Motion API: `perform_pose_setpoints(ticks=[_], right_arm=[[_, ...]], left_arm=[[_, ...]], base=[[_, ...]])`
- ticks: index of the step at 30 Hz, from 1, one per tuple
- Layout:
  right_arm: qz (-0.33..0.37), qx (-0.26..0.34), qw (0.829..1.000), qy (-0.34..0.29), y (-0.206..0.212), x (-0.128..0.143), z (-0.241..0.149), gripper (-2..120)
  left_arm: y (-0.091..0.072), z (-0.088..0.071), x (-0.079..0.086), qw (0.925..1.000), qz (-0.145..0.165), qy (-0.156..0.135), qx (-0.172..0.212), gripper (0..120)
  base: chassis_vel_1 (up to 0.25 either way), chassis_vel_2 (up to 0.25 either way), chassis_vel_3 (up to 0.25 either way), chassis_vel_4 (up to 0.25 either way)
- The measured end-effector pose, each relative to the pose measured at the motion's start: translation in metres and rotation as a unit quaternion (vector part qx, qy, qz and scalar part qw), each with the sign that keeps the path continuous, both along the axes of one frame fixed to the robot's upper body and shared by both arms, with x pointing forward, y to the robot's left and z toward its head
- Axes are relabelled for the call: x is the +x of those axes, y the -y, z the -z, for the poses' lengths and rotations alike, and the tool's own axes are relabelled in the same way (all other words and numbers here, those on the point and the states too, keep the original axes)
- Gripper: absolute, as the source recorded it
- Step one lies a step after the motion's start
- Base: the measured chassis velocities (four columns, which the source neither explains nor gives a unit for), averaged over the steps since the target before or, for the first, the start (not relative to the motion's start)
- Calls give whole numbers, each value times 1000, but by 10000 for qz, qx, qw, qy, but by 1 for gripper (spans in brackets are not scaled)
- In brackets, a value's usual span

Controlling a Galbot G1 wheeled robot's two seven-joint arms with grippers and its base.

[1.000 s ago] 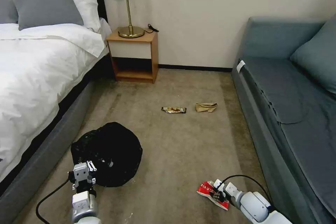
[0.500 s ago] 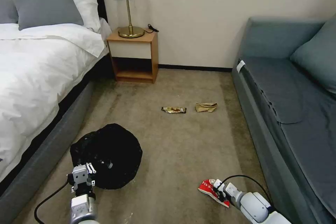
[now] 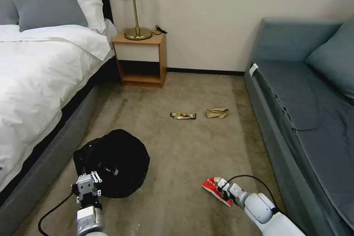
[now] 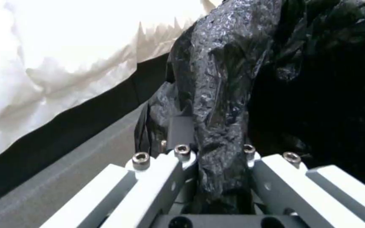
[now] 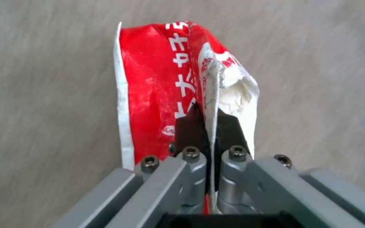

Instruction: Pick up the trash bin, then pick up the garbage on the floor and place it into the trash bin.

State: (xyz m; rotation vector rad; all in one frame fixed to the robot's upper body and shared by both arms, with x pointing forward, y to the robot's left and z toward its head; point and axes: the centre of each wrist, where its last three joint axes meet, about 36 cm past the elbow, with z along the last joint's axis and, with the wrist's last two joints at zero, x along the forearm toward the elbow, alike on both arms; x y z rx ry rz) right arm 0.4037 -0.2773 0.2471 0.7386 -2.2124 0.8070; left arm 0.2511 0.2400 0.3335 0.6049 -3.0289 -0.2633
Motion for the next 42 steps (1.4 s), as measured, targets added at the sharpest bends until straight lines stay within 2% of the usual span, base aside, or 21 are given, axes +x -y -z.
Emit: perform_pose_setpoints(ticks=[5,15,29,32,33,36,42], right_arm=[[218,325,9987,322,-17,23,-8,0],[364,585,9955,647,-46,45,-17,0],[356,995,9796,1710,-96,80,-45,0],[218,1430,9648,2198,-115,95,-82,0],[218,1430,9648,2198,-115,95,-82,0],[-2,1813,9472,2645,-134,107,-122,0],[-442,2164,9286,2981,-163,105,-159,0]], left_arm=[[4,-2,3,10000,62,38,19,3],[11,5,5,9999,148,-20,30,3],[21,7,17,9997,198,-24,119,3],[19,7,26,9996,209,-20,188,3],[19,7,26,9996,209,-20,188,3],[17,9,35,9995,221,-45,226,3],[21,15,49,9994,256,-81,199,3]], base=[[0,0,0,0],[0,0,0,0],[0,0,0,0],[0,0,0,0],[0,0,0,0],[0,0,0,0],[0,0,0,0]])
